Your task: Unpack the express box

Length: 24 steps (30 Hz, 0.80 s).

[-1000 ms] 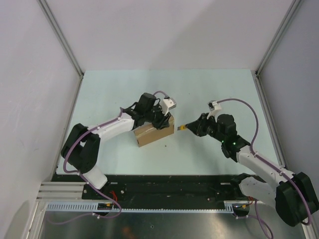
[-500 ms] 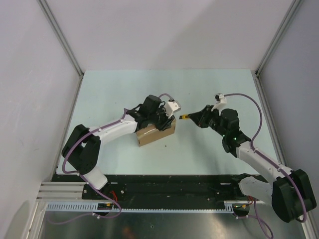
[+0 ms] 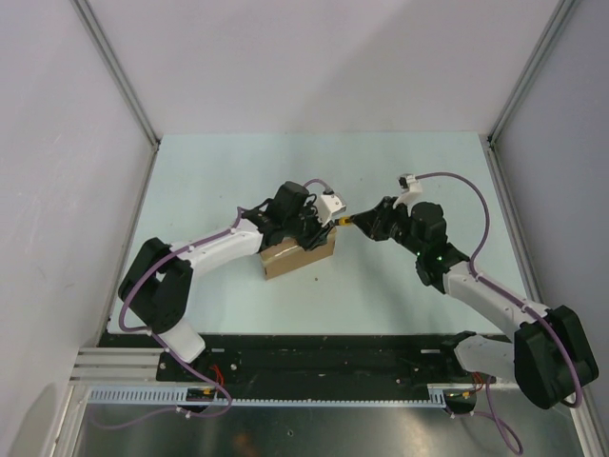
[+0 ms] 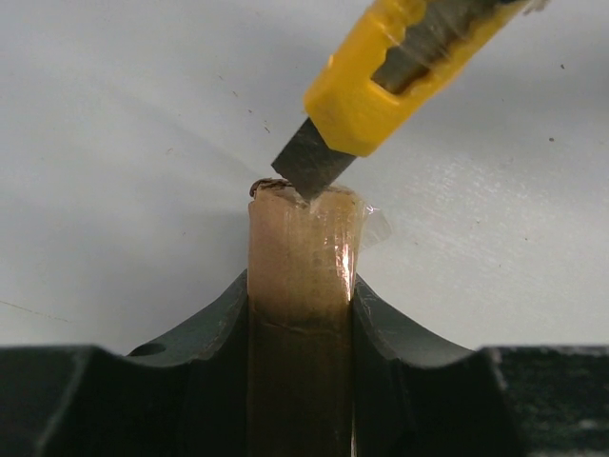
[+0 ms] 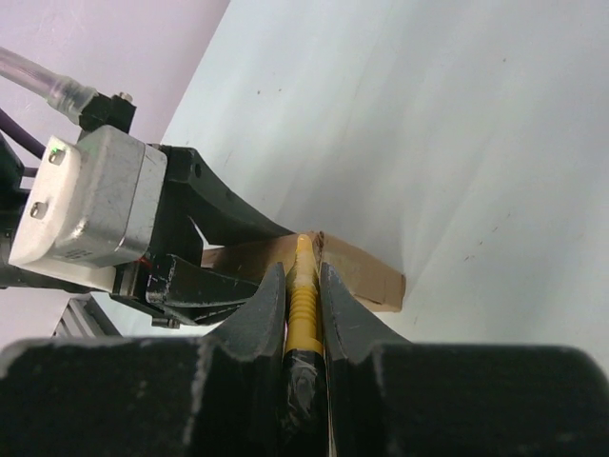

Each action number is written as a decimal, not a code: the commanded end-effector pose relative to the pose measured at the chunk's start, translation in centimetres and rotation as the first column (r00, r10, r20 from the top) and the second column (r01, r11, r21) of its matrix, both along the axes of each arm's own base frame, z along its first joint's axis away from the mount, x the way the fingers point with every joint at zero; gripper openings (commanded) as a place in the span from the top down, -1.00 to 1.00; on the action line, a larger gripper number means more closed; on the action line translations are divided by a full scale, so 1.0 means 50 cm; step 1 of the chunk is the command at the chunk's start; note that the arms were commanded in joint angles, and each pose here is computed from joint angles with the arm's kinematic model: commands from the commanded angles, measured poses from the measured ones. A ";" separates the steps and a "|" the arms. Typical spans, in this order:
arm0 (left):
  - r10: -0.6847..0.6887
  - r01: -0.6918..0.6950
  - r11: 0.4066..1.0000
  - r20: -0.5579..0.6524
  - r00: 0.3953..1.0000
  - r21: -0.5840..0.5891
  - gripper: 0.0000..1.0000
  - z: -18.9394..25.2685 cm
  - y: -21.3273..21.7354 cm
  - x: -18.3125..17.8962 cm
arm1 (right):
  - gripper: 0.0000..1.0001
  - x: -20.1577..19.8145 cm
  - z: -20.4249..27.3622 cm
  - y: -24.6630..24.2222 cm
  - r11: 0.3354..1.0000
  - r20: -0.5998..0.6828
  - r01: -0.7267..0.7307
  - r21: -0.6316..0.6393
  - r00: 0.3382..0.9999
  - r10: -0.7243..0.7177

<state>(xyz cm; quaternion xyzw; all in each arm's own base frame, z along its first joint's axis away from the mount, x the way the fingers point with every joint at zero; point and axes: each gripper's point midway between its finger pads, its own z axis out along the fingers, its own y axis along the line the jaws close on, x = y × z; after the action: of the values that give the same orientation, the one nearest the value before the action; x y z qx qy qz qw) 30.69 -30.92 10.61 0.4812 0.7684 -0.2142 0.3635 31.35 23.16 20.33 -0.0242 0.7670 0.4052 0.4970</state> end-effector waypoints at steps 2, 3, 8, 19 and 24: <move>-0.038 0.047 0.993 -0.085 0.996 0.109 0.70 -0.070 0.024 -0.042 | 1.00 0.032 0.073 -0.005 0.999 0.116 0.037 0.017 0.993 -0.039; -0.039 0.048 0.993 -0.084 0.996 0.109 0.70 -0.070 0.024 -0.042 | 1.00 0.032 0.069 -0.002 0.999 0.109 0.034 0.015 0.993 -0.036; -0.040 0.050 0.992 -0.089 0.995 0.113 0.70 -0.075 0.025 -0.045 | 1.00 0.032 0.044 0.008 1.000 0.084 0.012 -0.005 0.996 -0.012; -0.039 0.049 0.992 -0.088 0.995 0.119 0.71 -0.078 0.028 -0.050 | 1.00 0.036 0.023 0.011 0.999 0.071 0.016 -0.032 0.997 -0.013; -0.038 0.048 0.991 -0.085 0.996 0.123 0.71 -0.078 0.031 -0.051 | 1.00 0.038 0.034 0.010 0.999 0.088 0.024 -0.025 0.996 -0.021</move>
<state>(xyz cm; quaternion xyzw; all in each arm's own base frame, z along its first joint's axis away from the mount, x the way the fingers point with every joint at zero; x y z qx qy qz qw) 30.80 -30.79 10.54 0.4814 0.7694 -0.2083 0.3646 32.30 23.37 19.90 -0.0310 0.7688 0.3918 0.5045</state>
